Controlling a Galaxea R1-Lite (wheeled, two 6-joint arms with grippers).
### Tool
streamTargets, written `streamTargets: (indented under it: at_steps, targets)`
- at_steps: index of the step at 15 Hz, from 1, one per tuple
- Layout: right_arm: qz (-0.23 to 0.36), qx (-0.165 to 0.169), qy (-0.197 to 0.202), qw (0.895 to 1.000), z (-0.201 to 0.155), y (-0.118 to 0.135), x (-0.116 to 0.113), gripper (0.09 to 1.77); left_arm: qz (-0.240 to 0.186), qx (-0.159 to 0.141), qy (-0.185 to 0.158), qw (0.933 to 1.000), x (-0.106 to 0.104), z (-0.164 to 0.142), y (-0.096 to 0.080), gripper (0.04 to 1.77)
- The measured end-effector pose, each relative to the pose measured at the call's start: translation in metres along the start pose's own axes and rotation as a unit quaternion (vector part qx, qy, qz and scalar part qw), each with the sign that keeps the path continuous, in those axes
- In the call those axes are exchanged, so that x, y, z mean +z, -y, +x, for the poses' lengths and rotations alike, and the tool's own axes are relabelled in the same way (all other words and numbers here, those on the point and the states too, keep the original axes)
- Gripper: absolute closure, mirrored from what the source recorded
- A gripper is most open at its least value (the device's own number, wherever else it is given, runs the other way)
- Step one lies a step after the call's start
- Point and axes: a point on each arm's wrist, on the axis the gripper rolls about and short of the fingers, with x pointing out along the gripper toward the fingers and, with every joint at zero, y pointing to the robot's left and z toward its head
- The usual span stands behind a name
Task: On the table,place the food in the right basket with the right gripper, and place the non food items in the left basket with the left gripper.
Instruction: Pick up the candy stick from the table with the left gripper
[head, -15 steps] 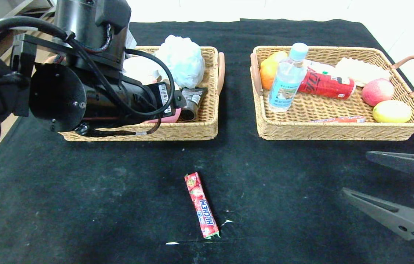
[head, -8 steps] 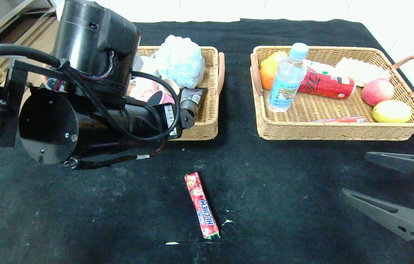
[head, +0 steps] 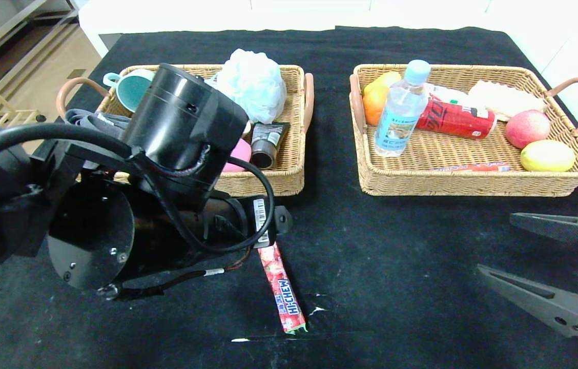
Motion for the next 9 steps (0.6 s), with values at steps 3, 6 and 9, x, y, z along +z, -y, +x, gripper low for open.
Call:
streamTargets:
  at_steps: [3,6,9]
  targets:
    - [-0.001,0.002,-0.001,1.000,0.000,-0.001,-0.001,0.15,0.008,0.004,-0.032,0.9995,-0.016,0.009,0.012,0.10]
    - [-0.001,0.003,-0.001,1.000,0.000,-0.001,-0.001,0.15,0.018,0.016,-0.057,0.9981,-0.027,0.022,0.020,0.10]
    - [-0.001,0.002,-0.001,1.000,0.000,-0.001,-0.001,0.15,0.027,0.030,-0.076,0.9963,-0.035,0.032,0.024,0.10]
